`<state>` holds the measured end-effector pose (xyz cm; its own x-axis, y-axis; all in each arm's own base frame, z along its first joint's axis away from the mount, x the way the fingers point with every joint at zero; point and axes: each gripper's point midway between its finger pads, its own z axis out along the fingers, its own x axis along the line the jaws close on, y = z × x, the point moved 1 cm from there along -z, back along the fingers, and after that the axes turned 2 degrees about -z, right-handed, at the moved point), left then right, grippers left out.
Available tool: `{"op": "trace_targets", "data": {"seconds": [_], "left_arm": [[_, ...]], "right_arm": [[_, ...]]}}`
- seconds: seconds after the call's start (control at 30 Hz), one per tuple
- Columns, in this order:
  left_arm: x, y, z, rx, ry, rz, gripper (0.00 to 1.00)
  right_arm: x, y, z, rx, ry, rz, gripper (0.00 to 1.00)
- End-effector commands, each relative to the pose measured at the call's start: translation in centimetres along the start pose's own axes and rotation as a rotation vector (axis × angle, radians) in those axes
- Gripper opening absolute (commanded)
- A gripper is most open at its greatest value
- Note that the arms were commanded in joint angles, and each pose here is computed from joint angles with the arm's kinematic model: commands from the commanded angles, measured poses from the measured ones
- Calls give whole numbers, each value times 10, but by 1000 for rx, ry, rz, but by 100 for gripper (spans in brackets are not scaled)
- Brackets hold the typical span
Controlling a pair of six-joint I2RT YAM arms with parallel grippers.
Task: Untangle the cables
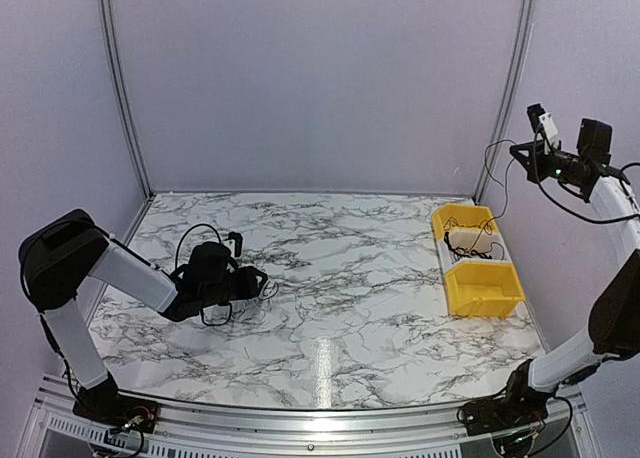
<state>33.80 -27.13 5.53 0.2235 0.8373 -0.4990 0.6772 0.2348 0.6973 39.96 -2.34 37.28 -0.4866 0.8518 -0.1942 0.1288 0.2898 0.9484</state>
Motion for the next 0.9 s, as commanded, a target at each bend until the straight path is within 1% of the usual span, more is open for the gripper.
{"op": "trace_targets", "data": {"seconds": [0.0,0.17,0.23,0.47,0.6,0.83,0.87], "left_arm": [[-1,1,-6,-3,-2,6,36],[-2,3,-7,-5,-7,6,36],[-2,3,-7,-5,-6,6,36],[-3,4,-8,-11,-8,6,37],[-2,3,-8,-9,-5,5,37],[-3,4,-8,-8,-10,6,37],[-5,5,-8,-10,-16,5,37]], "right_arm": [[-27,16,-4,-13,-130,-31,0],[-31,-32,11,85,-144,-24,0],[-27,-60,18,139,-129,-10,0],[-14,-137,33,307,-71,21,0],[-4,-169,37,377,-32,37,0],[12,-209,48,519,46,50,0],[13,-214,48,543,53,50,2]]}}
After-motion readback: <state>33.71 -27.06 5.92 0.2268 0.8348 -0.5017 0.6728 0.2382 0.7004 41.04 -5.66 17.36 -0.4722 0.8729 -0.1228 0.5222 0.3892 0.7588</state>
